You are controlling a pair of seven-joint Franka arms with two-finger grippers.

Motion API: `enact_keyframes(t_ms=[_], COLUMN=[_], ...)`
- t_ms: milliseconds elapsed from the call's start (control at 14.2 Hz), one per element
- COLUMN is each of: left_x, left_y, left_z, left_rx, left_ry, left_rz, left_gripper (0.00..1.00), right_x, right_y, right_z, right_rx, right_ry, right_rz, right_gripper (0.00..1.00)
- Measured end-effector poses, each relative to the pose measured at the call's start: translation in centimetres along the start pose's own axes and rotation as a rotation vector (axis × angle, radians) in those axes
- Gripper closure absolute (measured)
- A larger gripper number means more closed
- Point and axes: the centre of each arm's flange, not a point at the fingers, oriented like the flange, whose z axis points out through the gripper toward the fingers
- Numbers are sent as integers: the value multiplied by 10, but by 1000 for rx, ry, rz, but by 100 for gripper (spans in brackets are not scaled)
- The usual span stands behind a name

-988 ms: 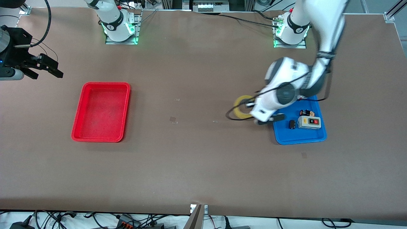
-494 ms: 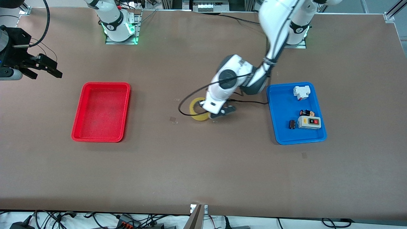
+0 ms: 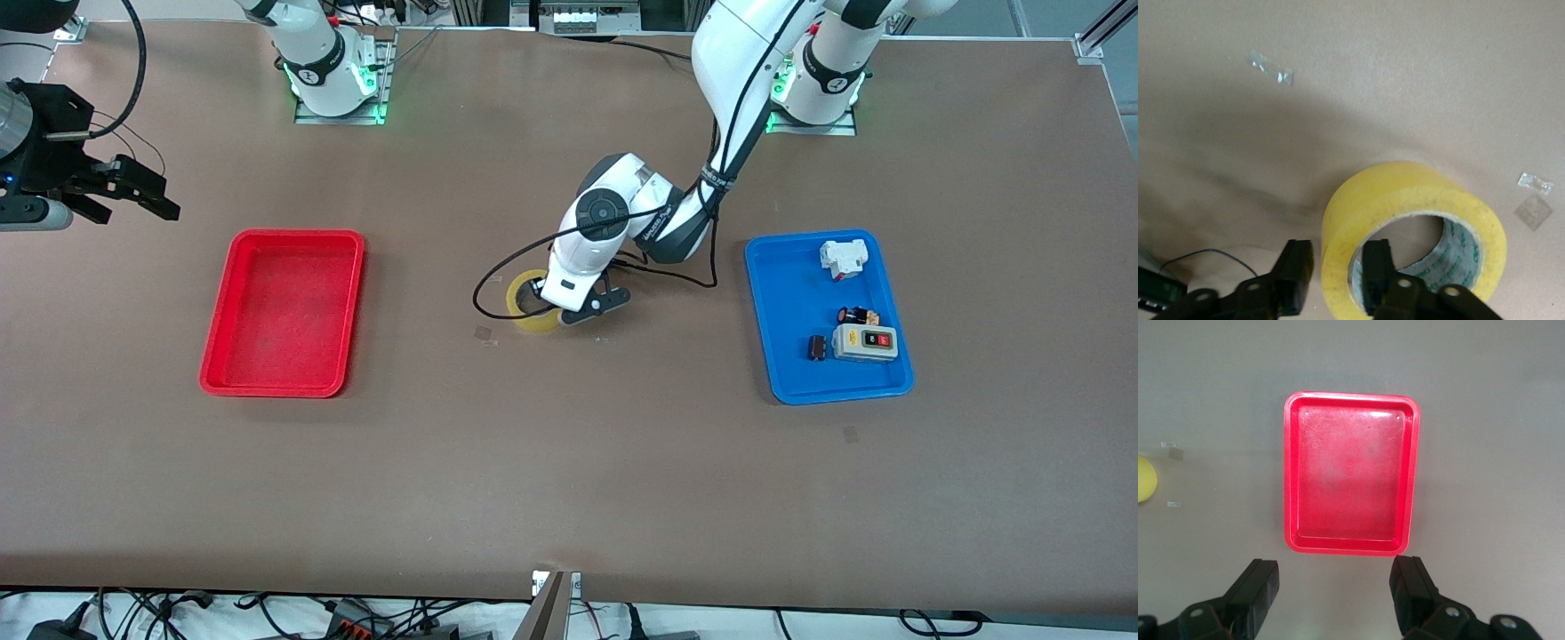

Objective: Place and move tape with both arms
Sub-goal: 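Release the tape with the left gripper while the right gripper reaches it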

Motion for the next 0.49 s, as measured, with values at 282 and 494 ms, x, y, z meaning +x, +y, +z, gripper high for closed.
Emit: enact_keyframes(t_ms=[282, 494], left_x=[26, 59], left_y=[-1, -23], left_z=[-39, -101], left_rx=[27, 120], left_ry=[5, 28], left_rz=[-28, -50], left_gripper=[1, 0], right_x=[2, 13], right_y=[-5, -37], right_z=[4, 29], right_rx=[1, 2], right_ry=[-13, -65], right_rz=[-13, -73], right_gripper=[0, 0])
